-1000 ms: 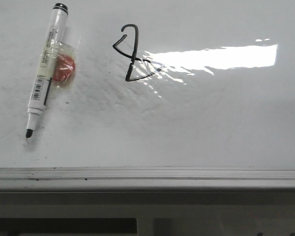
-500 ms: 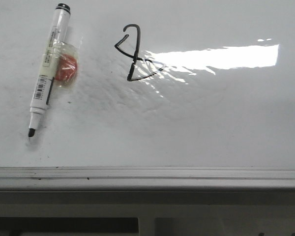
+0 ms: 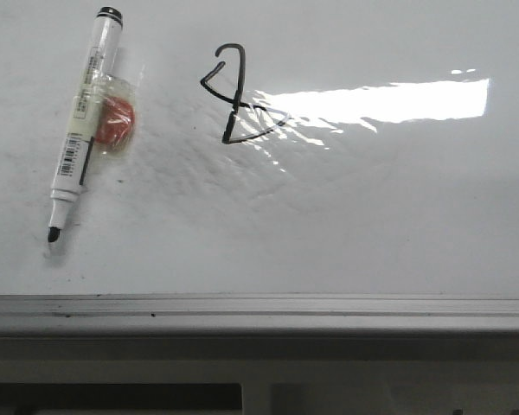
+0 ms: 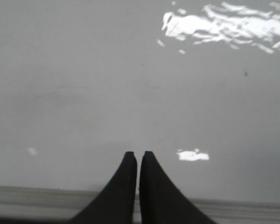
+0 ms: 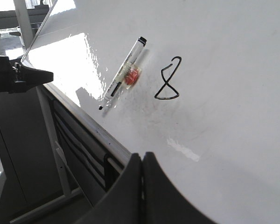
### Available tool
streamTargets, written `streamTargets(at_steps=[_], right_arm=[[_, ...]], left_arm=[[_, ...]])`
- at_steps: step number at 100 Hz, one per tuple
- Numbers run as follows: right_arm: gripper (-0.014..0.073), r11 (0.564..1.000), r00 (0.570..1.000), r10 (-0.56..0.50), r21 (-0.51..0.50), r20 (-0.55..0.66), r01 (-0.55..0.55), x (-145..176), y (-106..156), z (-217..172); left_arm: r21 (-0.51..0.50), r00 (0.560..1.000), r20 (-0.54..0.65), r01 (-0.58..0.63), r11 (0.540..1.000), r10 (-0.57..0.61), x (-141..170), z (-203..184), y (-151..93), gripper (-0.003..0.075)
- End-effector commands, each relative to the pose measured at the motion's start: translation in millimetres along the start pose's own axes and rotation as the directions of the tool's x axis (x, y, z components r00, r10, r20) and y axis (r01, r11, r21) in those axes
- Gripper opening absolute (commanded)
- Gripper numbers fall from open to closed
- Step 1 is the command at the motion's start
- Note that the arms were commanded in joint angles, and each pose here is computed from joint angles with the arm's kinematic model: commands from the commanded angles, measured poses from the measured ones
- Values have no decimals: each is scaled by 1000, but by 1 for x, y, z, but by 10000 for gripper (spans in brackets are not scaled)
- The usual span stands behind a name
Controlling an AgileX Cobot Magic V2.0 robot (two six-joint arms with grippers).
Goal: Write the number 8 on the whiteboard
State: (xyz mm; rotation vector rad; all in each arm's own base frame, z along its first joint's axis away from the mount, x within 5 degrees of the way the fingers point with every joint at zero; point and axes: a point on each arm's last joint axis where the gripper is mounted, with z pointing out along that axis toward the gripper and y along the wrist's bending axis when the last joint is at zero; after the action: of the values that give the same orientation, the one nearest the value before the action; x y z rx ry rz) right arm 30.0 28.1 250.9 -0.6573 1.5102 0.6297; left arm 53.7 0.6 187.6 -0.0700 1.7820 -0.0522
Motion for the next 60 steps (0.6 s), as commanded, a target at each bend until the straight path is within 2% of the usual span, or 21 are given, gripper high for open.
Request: streamTargets(at_steps=[1,60], right_arm=[[-69,1000,997,-18,-9,79,19,-14,1,0],[-69,1000,997,-18,-9,79,19,-14,1,0]], left_arm=[[-12,1000,12,-23,1000,23,10,2,1,-20],[-22,999,15,-30,999,30,10,2,2,-20]])
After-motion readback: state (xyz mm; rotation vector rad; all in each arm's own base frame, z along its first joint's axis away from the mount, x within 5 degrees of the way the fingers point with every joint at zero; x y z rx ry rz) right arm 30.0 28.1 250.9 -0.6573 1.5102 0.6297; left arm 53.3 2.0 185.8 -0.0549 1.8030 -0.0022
